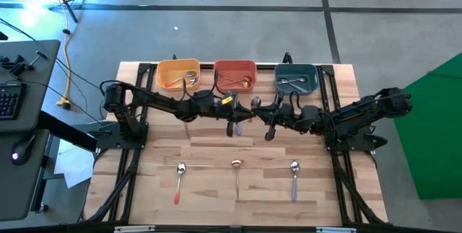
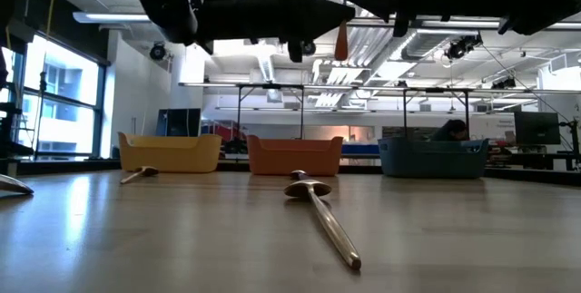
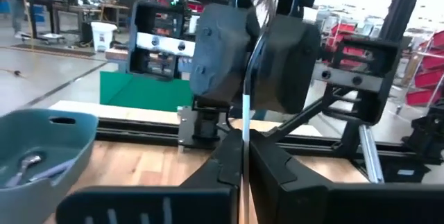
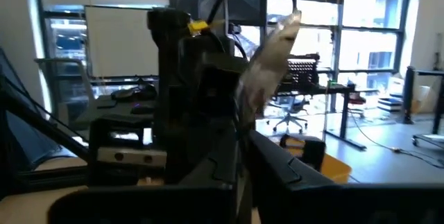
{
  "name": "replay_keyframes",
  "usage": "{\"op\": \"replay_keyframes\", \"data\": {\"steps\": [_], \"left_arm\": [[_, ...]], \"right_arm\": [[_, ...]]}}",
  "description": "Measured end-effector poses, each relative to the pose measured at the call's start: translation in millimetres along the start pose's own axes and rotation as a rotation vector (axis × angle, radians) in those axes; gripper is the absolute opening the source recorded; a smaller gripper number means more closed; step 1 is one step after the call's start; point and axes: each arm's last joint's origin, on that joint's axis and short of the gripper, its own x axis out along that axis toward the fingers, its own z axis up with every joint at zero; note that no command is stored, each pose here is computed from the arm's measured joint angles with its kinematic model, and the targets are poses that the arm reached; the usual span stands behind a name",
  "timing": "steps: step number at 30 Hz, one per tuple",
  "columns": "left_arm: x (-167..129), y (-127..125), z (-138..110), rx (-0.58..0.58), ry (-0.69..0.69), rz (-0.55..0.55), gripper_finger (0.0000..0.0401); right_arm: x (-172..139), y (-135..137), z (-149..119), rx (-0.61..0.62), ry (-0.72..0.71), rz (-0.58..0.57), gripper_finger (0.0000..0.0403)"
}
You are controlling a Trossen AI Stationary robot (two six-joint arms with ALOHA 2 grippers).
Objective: Sort silverware by color (type)
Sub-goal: Put the orange spoon into the yellow bin
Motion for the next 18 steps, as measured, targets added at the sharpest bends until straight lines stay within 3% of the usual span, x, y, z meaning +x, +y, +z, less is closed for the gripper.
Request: {"op": "replay_keyframes", "data": {"steps": [10, 14, 18], "left_arm": [[-18.0, 11.3, 19.8, 0.069, 0.140, 0.101, 0.0001], [-35.9, 15.1, 31.5, 0.134, 0.271, 0.204, 0.0001], [-70.9, 24.3, 46.9, 0.199, 0.504, 0.393, 0.0001]], "right_arm": [[-3.5, -4.5, 5.7, -0.077, 0.020, -0.137, 0.0144], [-10.2, -3.8, 8.6, -0.111, 0.089, -0.210, 0.0159], [-21.5, -3.0, 5.1, -0.169, 0.228, -0.343, 0.0150]]}}
